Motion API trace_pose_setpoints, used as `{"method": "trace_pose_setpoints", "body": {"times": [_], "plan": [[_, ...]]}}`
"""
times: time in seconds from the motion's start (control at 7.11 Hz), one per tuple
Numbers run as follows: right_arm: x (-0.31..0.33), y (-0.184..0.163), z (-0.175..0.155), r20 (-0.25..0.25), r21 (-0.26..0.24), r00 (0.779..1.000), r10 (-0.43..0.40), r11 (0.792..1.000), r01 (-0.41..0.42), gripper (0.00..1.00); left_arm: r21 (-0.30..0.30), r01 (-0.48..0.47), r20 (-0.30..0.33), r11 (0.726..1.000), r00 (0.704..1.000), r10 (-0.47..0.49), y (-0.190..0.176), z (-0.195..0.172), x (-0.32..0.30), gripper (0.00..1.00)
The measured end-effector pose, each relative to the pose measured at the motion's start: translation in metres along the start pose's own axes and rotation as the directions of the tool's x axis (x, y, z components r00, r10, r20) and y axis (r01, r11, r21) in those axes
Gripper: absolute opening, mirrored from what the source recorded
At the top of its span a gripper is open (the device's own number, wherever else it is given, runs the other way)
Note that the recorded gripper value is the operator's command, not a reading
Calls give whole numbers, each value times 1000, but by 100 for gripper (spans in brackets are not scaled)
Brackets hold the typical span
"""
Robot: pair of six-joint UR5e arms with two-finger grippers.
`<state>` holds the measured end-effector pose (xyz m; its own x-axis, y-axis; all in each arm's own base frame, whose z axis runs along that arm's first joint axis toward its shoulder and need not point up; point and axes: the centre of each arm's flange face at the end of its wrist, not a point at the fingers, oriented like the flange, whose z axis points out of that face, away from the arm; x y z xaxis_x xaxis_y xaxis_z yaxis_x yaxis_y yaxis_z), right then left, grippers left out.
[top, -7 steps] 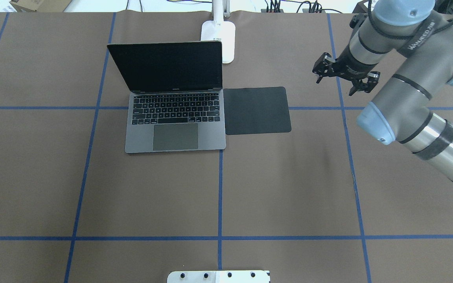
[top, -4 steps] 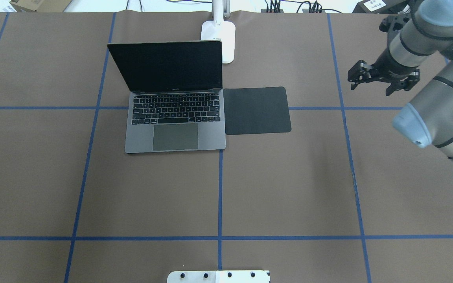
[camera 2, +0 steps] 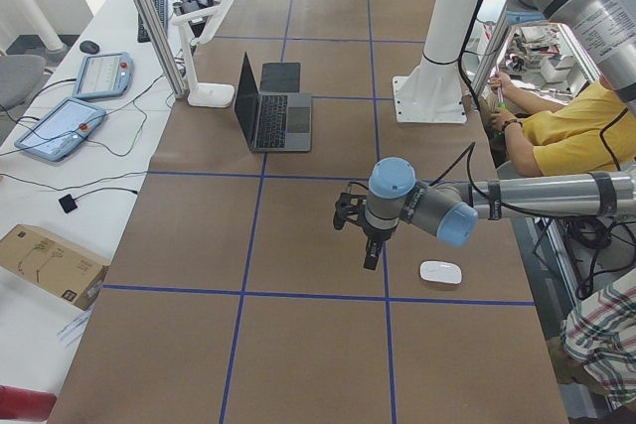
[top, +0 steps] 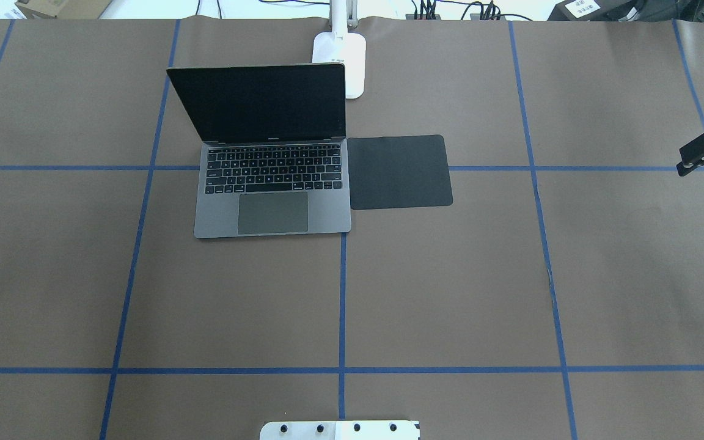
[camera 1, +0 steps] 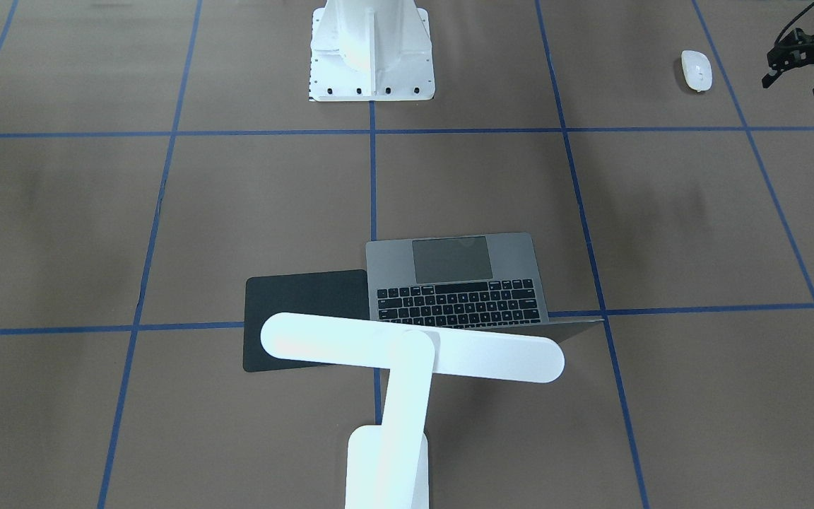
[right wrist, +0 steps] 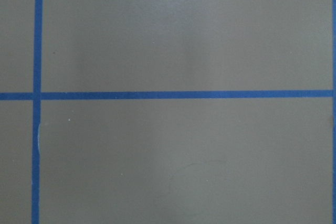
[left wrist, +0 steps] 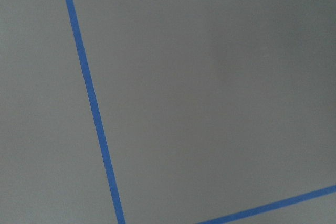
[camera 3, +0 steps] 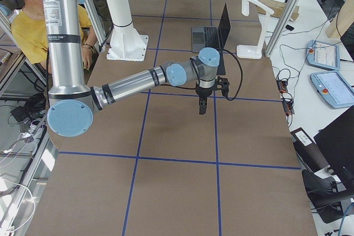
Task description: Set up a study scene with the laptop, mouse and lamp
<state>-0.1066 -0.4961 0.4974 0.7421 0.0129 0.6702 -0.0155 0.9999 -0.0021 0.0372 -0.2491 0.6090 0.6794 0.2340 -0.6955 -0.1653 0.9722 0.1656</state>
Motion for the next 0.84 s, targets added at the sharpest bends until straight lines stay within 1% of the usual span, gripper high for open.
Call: {"method": "trace_pose_setpoints", "body": {"times": [0.28,0.42,0.56,0.84], "plan": [[6,3,1,3,-6,1000,3,1000,-3,100,-78,18,39,997,999,-15,42,15,-10,100],[6,4,1,3,-7,1000,3,1000,-3,100,-92,46,44,995,998,-42,58,19,-17,100],[7,5,1,4,-8,1000,4,1000,-3,100,-101,82,42,991,996,-78,67,22,-18,100],[9,7,2,3,-9,1000,6,1000,-6,100,-151,135,33,979,991,-131,68,35,-3,100]]}}
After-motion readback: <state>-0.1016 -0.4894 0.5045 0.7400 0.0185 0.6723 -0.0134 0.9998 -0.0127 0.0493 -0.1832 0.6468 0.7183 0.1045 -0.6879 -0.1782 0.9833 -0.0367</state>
